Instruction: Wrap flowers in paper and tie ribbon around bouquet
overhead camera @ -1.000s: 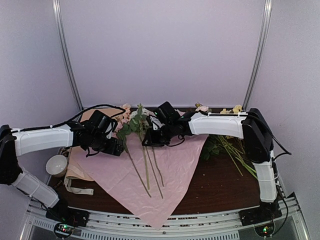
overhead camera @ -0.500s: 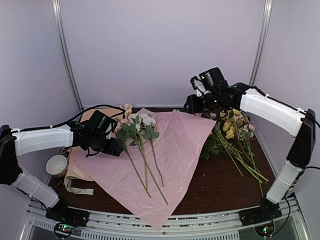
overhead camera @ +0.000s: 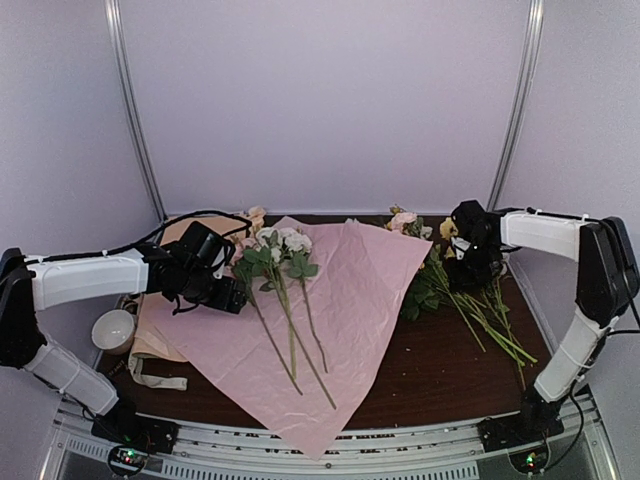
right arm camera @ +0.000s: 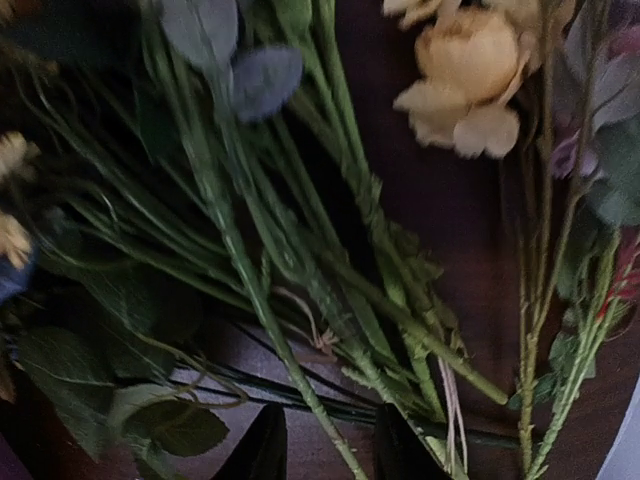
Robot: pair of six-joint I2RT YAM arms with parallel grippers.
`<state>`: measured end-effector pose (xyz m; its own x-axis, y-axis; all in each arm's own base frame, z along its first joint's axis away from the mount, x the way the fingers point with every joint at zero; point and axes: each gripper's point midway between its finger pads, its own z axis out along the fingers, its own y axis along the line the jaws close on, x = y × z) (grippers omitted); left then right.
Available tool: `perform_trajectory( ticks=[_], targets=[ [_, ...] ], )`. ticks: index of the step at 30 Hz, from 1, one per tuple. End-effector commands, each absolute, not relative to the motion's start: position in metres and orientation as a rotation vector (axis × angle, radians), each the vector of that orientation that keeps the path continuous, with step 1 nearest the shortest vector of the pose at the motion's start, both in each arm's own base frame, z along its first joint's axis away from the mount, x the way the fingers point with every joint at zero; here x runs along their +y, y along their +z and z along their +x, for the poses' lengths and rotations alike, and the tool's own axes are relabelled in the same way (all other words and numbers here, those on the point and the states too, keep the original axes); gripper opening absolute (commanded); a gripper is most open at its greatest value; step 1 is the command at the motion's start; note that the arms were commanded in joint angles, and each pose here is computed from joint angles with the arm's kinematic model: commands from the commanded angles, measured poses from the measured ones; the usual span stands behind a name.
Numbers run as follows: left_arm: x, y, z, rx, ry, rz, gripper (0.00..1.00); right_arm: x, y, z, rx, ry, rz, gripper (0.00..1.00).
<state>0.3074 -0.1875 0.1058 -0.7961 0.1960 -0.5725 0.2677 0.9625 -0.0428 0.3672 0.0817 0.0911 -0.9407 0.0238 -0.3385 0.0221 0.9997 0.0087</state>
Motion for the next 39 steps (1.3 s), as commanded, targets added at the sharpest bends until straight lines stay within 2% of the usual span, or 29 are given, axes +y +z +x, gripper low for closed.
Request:
perform_trajectory(
  ticks=[1,9,15,17,23,29,32,35,39],
  targets=[
    [-0.188,0.109,0.313,2.498,-0.171,0.329,0.88,0.085,0.063,0.339,2.906,0.033,-0.009,0.3],
    [-0.188,0.106,0.312,2.505,-0.167,0.329,0.88,0.082,0.038,0.342,2.944,-0.014,-0.016,0.21],
    [-0.187,0.105,0.312,2.505,-0.163,0.332,0.88,0.079,0.044,0.346,2.935,-0.055,-0.035,0.0],
    [-0.187,0.105,0.311,2.506,-0.161,0.334,0.88,0.076,0.053,0.346,2.919,-0.082,-0.042,0.0],
    [-0.188,0.105,0.313,2.504,-0.158,0.341,0.88,0.062,0.109,0.355,2.783,-0.163,-0.008,0.0],
    [-0.186,0.108,0.313,2.496,-0.151,0.343,0.88,0.06,0.221,0.369,2.463,-0.076,0.095,0.0],
    [-0.186,0.109,0.313,2.493,-0.154,0.341,0.88,0.094,0.279,0.37,2.289,0.149,0.036,0.0],
    [-0.189,0.11,0.313,2.485,-0.174,0.34,0.89,0.176,0.326,0.36,2.111,0.472,-0.179,0.0],
    [-0.192,0.113,0.315,2.479,-0.195,0.334,0.89,0.31,0.338,0.33,2.029,0.963,-0.427,0.0]
  ],
)
